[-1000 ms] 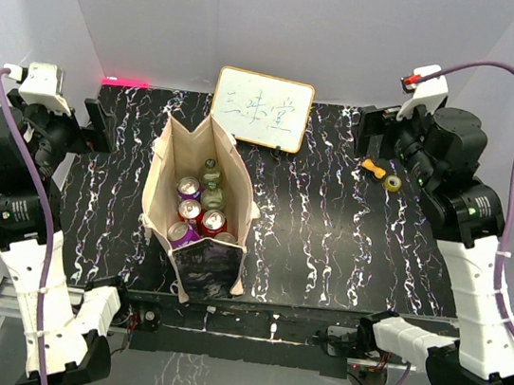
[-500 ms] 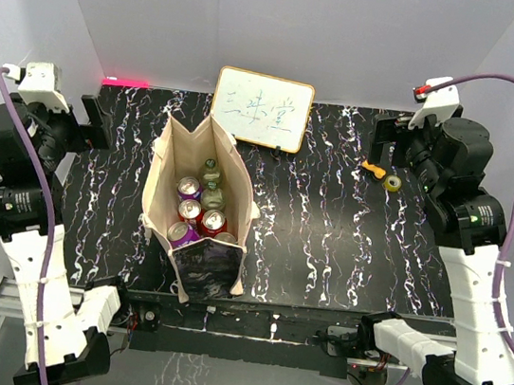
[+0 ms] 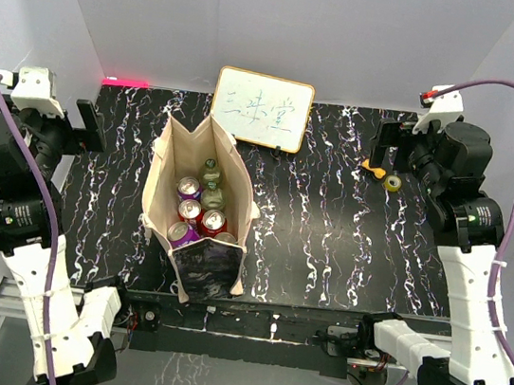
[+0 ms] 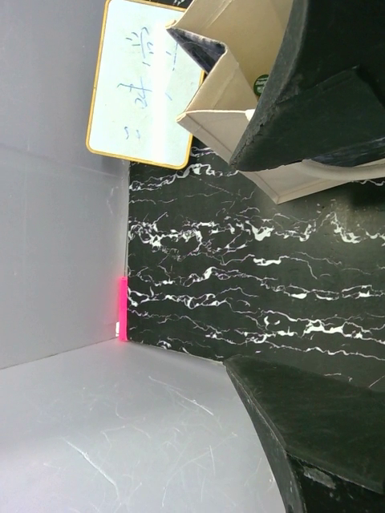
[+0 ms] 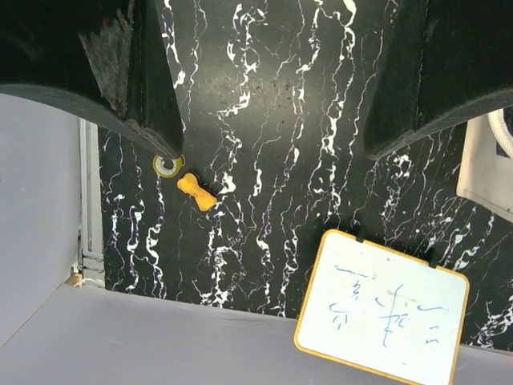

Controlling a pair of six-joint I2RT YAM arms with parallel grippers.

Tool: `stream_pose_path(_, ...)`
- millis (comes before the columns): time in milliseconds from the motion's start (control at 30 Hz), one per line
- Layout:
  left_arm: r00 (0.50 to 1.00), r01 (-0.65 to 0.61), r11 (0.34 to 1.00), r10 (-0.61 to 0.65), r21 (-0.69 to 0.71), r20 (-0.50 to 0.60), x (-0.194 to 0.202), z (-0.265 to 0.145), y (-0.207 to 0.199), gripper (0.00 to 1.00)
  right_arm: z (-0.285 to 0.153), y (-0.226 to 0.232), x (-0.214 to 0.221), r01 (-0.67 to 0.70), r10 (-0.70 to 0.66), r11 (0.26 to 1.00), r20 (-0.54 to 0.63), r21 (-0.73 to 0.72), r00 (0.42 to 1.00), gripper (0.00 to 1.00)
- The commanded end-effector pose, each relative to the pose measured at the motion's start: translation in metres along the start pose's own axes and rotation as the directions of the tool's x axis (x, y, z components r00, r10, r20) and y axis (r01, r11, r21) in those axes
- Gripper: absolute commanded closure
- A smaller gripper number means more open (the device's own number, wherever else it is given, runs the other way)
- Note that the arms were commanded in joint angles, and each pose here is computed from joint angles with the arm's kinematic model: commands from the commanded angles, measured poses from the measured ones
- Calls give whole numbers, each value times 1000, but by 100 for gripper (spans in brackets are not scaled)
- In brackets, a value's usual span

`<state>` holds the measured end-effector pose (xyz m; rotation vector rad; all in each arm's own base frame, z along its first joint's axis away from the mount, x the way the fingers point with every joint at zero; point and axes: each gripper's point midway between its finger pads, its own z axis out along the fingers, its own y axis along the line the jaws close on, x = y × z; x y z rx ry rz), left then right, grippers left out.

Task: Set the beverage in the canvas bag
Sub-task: Reset both arms

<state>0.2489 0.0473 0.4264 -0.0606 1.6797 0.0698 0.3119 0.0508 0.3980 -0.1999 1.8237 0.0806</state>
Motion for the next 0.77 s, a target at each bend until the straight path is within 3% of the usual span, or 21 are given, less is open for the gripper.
stream_pose_path(0, 999, -4, 1000, 4, -8, 50, -8, -2, 3, 3, -11, -2, -18, 1, -2, 1000, 84, 8, 996, 1)
stream_pose_path(733, 1000, 19, 999, -18, -26, 12, 5, 11, 12, 3, -13, -13, -13, 11, -15, 999, 81, 51, 997, 1)
